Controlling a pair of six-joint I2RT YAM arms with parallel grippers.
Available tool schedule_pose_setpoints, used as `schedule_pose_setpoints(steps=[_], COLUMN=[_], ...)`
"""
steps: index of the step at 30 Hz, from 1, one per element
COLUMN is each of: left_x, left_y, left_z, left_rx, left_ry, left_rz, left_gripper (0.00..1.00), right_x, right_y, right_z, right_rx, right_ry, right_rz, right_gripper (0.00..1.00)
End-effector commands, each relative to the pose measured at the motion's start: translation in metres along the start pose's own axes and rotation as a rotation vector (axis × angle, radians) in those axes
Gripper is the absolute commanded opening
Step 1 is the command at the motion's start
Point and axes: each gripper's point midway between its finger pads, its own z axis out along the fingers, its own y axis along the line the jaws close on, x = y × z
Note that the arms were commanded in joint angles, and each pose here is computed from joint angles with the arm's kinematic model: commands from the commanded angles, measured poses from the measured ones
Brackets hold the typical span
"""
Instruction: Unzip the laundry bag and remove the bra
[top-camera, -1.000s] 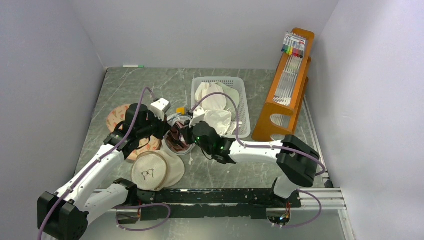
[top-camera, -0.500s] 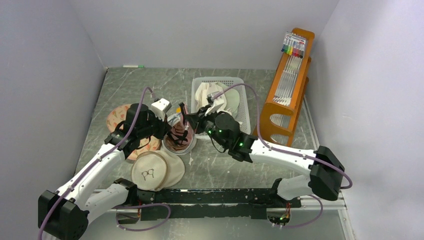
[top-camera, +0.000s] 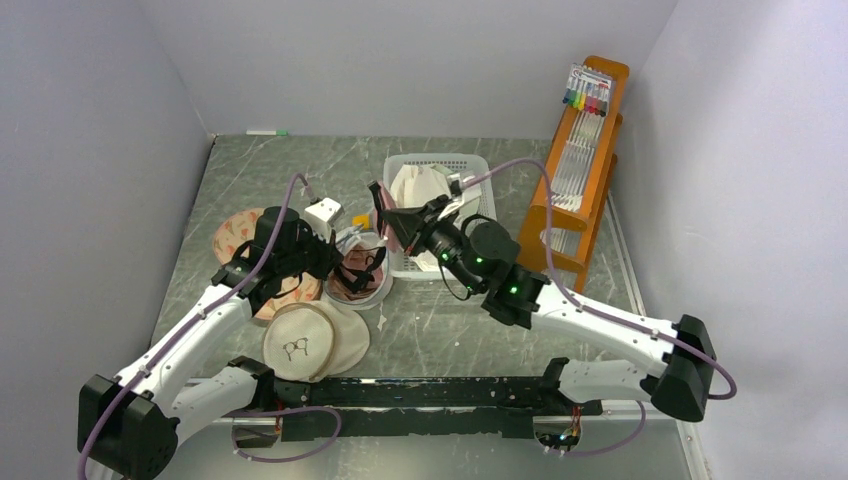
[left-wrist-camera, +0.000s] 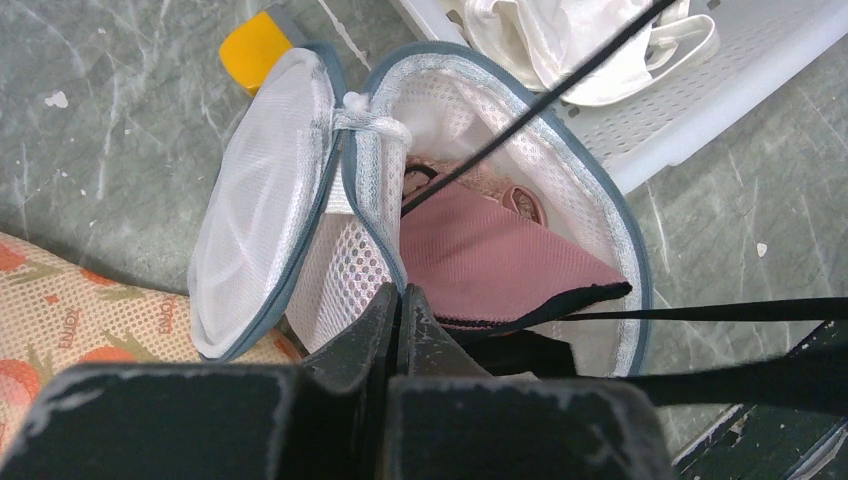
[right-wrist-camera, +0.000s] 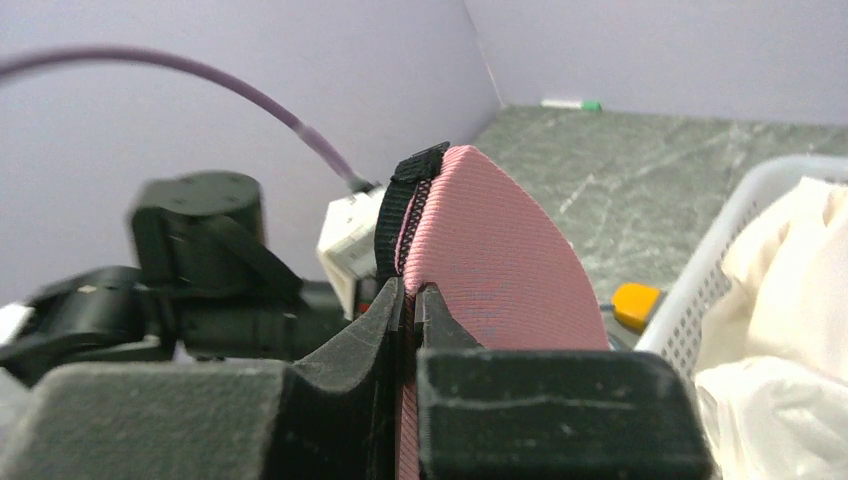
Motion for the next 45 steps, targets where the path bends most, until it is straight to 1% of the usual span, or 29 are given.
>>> schedule_pose_setpoints(steps=[1, 7, 12, 16, 20, 29, 33, 38, 45], left_x=[-0.008, -0.009, -0.009, -0.01, -0.01, -0.008, -0.008, -0.008, -0.006], left_y=[-0.003, -0.003, -0.001, -0.001, -0.001, -0.001, -0.001, -0.001, 0.0], left_z=[-0.002, -0.002, -0.003, -0.004, -0.005, -0.003, -0.003, -0.003, -0.002], left_rx=[0.006, 0.003, -0.006, -0.009, -0.009, -0.009, -0.009, -0.011, -0.011], left_ry=[-0.011, -0.014, -0.015, -0.019, -0.02, -0.007, -0.005, -0.005, 0.001], left_rz=[0.001, 0.001, -0.001, -0.001, 0.0, -0.005, -0.004, -0.005, -0.007], left_gripper=[0.07, 0.07, 0.07, 0.07, 0.07, 0.07, 0.07, 0.07, 0.07], right_x=[-0.075, -0.118, -0.153, -0.181, -0.206, -0.268, -0.276, -0.268, -0.266], right_y=[0.036, 0.054, 0.068, 0.071, 0.068, 0.084, 0.076, 0.061, 0.038], right_z=[-0.014, -0.018, -0.024, -0.032, -0.039, -0.054, -0.047, -0.023, -0.019], right_rx=[-0.111, -0.147, -0.177, -0.164, -0.115, -0.109, -0.037, 0.075, 0.174], right_ry=[-0.16, -0.248, -0.316, -0.378, -0.433, -0.563, -0.592, -0.557, -0.571], right_rz=[0.026, 0.033, -0.005, -0.048, -0.09, -0.165, -0.215, -0.308, -0.353], right_gripper=[0.0, 0.0, 0.0, 0.0, 0.0, 0.0, 0.0, 0.0, 0.0])
